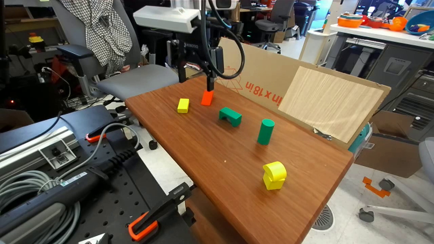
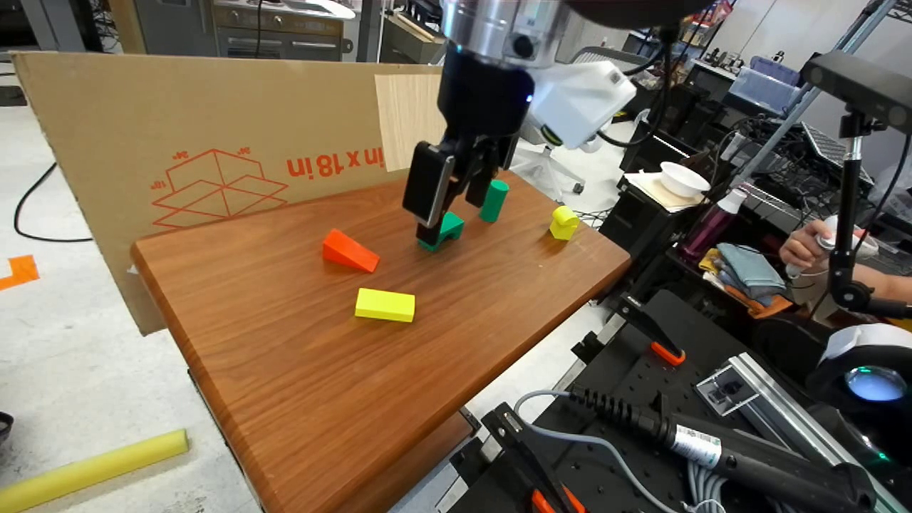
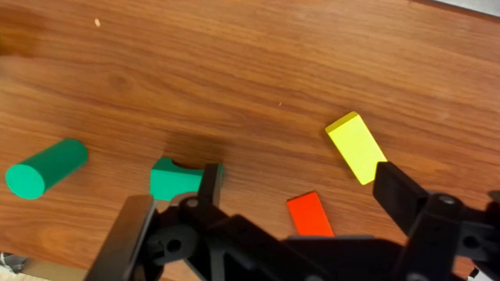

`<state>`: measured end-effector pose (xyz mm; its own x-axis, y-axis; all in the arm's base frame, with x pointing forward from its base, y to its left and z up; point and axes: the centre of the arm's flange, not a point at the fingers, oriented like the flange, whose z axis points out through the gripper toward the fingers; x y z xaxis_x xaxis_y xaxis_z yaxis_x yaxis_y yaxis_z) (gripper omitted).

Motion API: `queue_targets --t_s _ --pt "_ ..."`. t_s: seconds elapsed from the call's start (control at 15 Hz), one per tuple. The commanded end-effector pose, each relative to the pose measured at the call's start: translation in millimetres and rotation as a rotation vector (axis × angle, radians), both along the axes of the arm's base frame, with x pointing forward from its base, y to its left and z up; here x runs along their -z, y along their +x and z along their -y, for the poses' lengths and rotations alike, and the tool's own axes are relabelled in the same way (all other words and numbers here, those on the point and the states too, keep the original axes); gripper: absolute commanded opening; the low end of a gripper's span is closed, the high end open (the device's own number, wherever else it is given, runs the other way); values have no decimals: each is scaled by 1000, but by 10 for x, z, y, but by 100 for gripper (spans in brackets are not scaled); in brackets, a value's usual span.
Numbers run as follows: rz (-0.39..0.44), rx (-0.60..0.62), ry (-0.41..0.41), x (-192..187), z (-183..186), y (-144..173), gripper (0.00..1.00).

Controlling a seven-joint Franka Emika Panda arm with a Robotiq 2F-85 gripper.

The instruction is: Put the leftmost yellow block and put it on top of the green block

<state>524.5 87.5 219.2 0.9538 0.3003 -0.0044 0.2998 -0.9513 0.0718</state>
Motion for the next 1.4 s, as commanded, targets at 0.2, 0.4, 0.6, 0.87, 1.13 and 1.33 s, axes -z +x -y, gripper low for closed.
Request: queue_targets --t_s 0.2,0.4,0.6,0.87,1.13,1.33 --pt "-19 -165 62 418 -438 335 100" --pt "-73 -288 52 615 -557 274 100" --pt "-136 -459 48 770 -604 194 100" --pt "-175 -583 18 935 -682 176 100" --pt "-174 -631 -2 1020 -757 214 72" --pt "-167 -660 -18 1029 -804 244 49"
